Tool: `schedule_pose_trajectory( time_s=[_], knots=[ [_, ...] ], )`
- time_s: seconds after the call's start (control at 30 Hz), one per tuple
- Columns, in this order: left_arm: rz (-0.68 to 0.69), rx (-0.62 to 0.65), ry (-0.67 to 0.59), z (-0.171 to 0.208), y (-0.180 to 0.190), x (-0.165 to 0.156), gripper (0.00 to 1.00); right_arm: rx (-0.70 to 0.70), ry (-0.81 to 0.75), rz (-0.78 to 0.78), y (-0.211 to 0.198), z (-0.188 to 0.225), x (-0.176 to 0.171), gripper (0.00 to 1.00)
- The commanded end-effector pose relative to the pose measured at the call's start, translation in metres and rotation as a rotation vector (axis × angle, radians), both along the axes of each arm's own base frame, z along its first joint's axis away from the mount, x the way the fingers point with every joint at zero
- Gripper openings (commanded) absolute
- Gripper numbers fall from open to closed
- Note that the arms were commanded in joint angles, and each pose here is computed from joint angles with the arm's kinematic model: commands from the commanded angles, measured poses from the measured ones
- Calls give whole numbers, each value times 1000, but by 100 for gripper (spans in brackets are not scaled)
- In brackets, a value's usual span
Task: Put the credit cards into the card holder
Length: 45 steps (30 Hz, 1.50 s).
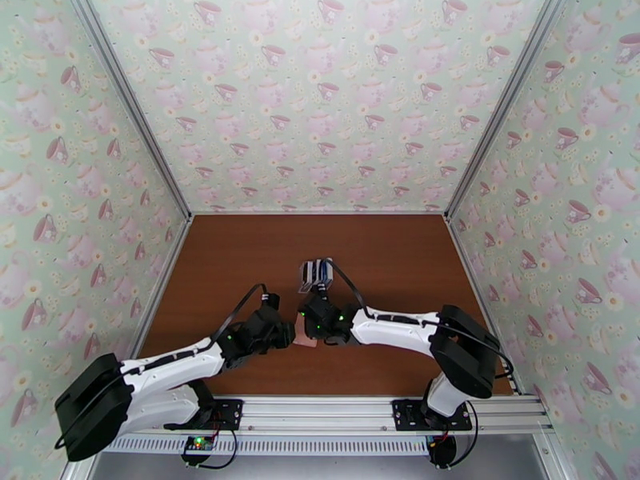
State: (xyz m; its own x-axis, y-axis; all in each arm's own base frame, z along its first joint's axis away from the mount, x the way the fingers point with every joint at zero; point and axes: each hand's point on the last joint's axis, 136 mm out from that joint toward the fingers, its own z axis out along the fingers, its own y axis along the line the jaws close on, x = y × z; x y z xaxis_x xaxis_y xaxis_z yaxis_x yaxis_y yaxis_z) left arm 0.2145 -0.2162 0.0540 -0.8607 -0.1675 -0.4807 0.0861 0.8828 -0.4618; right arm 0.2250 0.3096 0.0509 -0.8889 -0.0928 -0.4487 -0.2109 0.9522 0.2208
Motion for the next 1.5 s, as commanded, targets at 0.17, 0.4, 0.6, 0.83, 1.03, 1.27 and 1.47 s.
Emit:
schedule_pose_trajectory(
  time_s=[0.17,0.4,0.6,0.83,1.03,1.27,1.47],
  knots=[
    [-42,-57,-35,15,-25,16,39,32,-20,-29,-10,10,1,31],
    [-64,-78,-41,18,-35,19,39,104,-2,-21,-5,4,2,31],
    [-65,-63,-34,14,-34,19,38,143,21,-18,-1,-4,0,31],
    [-56,-34,-21,2,-28,17,40,178,33,-20,2,-6,2,32],
    [-46,-17,-10,-6,-22,14,41,212,56,-28,2,-13,3,33],
    [-35,18,-1,-15,-14,11,38,229,75,-39,3,-20,6,35],
    [-33,35,14,-22,-10,8,33,238,84,-41,4,-23,6,34]
  ],
)
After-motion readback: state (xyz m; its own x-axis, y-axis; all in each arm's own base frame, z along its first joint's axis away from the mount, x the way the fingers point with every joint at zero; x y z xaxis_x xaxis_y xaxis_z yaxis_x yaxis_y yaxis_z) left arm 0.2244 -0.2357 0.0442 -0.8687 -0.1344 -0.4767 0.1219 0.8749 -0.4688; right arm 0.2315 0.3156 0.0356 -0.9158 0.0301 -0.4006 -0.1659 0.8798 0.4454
